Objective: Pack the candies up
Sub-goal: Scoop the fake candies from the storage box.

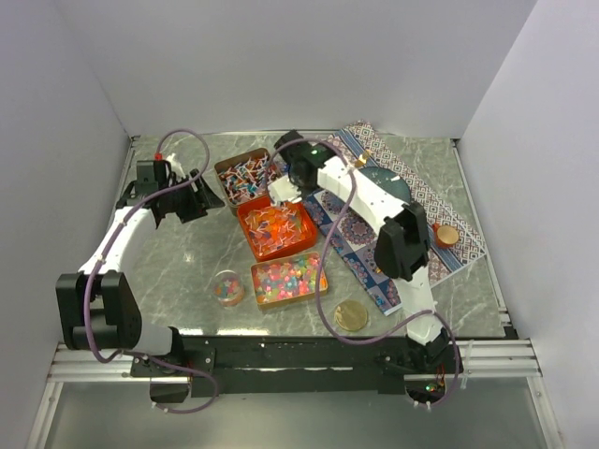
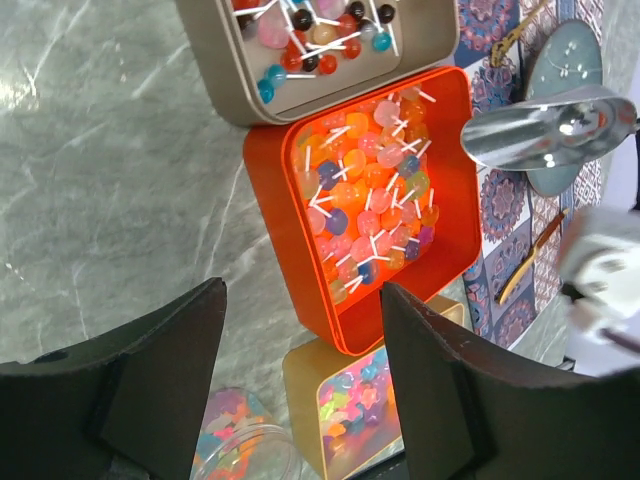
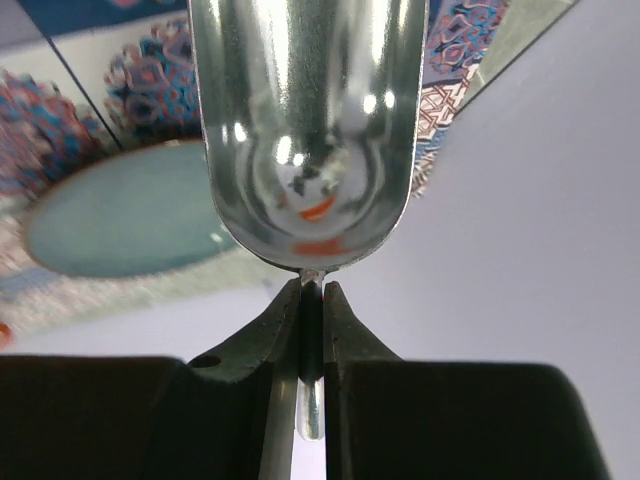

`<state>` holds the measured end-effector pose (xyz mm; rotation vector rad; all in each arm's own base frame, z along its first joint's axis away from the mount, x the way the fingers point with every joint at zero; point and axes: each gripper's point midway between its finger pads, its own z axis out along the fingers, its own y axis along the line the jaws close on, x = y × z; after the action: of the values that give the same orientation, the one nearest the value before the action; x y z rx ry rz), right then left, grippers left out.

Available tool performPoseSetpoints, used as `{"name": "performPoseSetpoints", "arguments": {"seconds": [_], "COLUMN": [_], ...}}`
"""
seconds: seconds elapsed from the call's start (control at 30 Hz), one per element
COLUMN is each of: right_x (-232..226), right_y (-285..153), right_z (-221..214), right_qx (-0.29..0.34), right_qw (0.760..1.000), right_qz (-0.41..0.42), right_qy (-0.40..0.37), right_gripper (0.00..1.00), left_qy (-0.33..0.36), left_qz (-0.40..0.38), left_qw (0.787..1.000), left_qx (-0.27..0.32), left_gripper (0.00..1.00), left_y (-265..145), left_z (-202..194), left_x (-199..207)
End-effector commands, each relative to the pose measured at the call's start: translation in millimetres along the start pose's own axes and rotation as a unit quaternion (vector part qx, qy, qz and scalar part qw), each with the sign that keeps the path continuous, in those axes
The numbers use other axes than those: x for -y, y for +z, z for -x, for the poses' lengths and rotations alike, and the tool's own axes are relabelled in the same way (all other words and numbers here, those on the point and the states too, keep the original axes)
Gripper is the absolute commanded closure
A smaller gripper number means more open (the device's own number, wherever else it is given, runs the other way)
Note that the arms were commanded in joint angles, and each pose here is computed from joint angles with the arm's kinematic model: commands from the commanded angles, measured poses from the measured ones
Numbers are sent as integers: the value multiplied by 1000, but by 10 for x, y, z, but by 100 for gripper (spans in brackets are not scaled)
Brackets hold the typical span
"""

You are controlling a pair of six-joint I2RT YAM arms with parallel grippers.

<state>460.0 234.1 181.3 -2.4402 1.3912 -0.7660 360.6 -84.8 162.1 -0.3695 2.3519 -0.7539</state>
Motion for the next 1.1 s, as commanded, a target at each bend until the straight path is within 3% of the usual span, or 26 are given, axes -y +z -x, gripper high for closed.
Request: {"name": "performPoseSetpoints", "arguments": {"seconds": [0.0,0.23,0.47,0.73,1.07], "right_x": [240,262,325,149,-81], "right_y": [-218,-158,-45,44,-81], "right_z": [-98,145,298,531,1000], "right_qx": [-84,-159,-229,-227,-131], "right_qw": [991,970,953,944,958], "right_qz": [-37,-45,-35,-25,-6], "right_qy": [-96,-179,-195,-240,-256], "right_gripper": [100,100,100,100,100], "left_qy": [-14,-26,-30,-33,-37], "left_qz": [-4,-6,-17,-23,-23], "left_qw": [999,999,998,997,996], "left_qx": [29,37,52,68,75], "left_gripper": [31,30,28,27,26], "left_y": [-76,-155,-296,-376,-365], "left_z": [90,84,39,76,97], "left_x": [32,-57,-75,-76,-88]}}
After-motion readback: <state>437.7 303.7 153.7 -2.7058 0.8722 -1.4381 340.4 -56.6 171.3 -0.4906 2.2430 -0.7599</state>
